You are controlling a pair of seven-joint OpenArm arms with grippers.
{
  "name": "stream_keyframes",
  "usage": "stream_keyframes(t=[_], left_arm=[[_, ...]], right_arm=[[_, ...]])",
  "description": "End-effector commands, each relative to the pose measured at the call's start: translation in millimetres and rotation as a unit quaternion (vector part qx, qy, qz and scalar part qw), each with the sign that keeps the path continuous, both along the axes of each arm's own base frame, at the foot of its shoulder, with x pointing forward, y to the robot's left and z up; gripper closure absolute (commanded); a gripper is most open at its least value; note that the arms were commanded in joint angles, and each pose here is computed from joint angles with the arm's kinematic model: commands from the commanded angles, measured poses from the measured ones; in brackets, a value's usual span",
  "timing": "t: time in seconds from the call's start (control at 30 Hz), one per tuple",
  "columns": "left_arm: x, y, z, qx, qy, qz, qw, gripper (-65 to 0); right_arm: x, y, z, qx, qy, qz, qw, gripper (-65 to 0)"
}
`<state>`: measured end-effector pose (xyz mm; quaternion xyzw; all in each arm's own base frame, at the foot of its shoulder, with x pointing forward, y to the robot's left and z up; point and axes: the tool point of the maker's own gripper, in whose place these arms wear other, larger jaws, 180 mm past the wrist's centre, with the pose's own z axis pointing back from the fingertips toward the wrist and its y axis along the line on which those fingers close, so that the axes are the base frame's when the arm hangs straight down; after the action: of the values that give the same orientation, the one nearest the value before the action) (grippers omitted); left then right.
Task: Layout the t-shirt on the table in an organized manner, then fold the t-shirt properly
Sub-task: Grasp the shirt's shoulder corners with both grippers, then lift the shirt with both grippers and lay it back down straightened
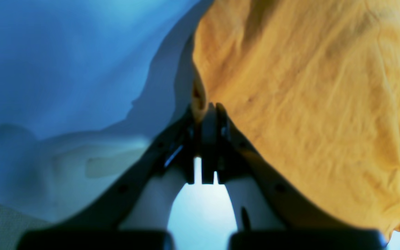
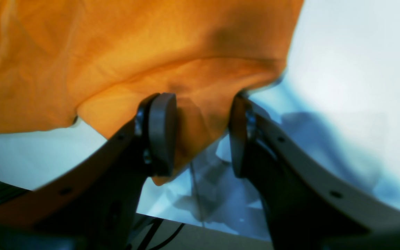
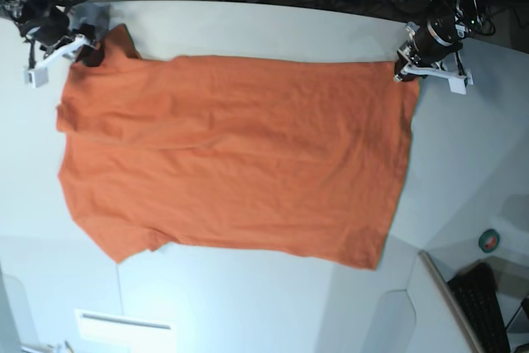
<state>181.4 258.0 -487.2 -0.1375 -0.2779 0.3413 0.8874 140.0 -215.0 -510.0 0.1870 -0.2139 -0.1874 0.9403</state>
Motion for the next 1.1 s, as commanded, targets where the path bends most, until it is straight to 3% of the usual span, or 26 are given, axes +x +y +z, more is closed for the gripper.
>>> stream_keyframes(t=[0.0,0.1,0.2,0.4,0.53,0.67,0.73,0.83,1.07], left_arm=[[6.7,4.9,8.5,0.007,-0.016,-0.002,1.000,0.0],[10.6,5.1,13.5,0.011,-0.023,-0.005,1.000,0.0],[11.6,5.5,30.8,0.030,-0.040,-0.019,0.999,0.0],[36.2,0.0,86.3,0.070,-0.107,-0.054,0.990,0.0],[69.1,-12.4,117.8,0.067,-0.131,-0.094,0.985,0.0],[117.1,-22.6,148.7,0.051,-0.165,-0.115,0.978,0.0],[142.9,-30.0,166.5,0.044,-0.189,-0.124,0.973,0.0],[187.8,-51.9,187.9,0.027,-0.222,-0.150,0.963,0.0],[271.6,-99.7,194.5,-0.030,-0.229,-0.187,0.955,0.0]], right_arm=[[-37.0,11.6,-18.0,0.001,0.093,0.034,0.9951,-19.1],[-36.7,11.5,-17.8,0.001,0.095,0.037,0.9948,0.0],[-37.3,5.2,-12.7,-0.008,0.103,0.045,0.9936,0.0],[-12.2,-33.2,45.6,-0.113,0.083,0.081,0.9868,0.0],[29.8,-60.4,97.1,-0.189,0.040,0.089,0.9771,0.0],[88.3,-73.2,129.8,-0.228,-0.015,0.119,0.9663,0.0],[115.8,-72.8,139.9,-0.234,-0.034,0.136,0.9620,0.0],[161.4,-75.9,153.8,-0.224,-0.060,0.126,0.9645,0.0],[248.1,-76.7,175.4,-0.195,-0.123,0.120,0.9656,0.0]])
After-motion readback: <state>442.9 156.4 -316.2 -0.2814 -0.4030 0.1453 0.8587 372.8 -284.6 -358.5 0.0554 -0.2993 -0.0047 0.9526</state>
